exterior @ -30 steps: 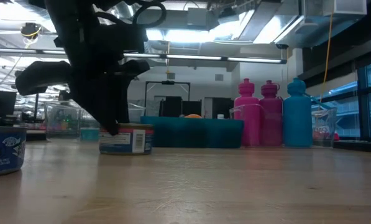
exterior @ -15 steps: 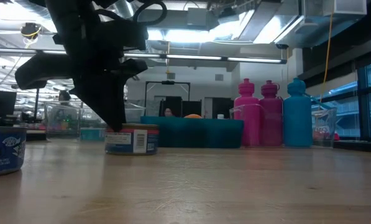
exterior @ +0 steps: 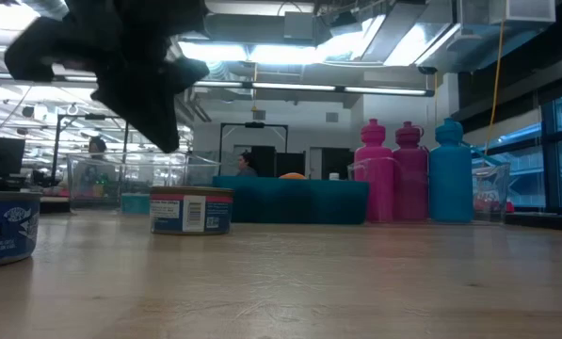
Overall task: Pick & Place Food Item
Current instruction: Put the blue pink tuna can into the left transparent bin
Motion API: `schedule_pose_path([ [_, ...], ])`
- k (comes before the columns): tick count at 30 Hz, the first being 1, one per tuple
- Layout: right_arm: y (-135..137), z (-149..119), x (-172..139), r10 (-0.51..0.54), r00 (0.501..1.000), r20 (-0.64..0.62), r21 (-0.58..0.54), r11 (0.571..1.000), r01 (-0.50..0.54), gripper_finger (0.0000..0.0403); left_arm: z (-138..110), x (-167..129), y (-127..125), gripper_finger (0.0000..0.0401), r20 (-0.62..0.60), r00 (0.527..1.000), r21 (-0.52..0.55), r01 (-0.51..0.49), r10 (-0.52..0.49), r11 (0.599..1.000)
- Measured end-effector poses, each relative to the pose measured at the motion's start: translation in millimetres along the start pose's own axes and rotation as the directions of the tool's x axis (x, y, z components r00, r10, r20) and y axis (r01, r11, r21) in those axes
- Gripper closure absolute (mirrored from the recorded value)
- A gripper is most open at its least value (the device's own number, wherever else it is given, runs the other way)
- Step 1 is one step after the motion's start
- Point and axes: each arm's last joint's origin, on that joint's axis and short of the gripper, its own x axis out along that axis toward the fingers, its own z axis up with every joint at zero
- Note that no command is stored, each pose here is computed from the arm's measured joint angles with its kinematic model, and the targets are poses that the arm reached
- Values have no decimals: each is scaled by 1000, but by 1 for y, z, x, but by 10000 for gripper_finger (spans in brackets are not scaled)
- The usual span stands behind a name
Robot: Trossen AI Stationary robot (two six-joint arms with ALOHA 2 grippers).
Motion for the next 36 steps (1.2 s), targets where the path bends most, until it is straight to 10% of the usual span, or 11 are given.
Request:
schedule_pose_path([
  [14,0,0,0,0,1000,0,1,1000,0,390,-2,-2,-1,379,-15,998,75,63,-62,995],
  [25,0,0,0,2,1000,-3,0,1000,-2,394,0,3,-3,227,-4,995,47,99,-99,994],
  [36,0,-1,0,11,1000,-21,0,1000,-11,396,1,36,-5,107,-63,993,73,-98,102,993],
])
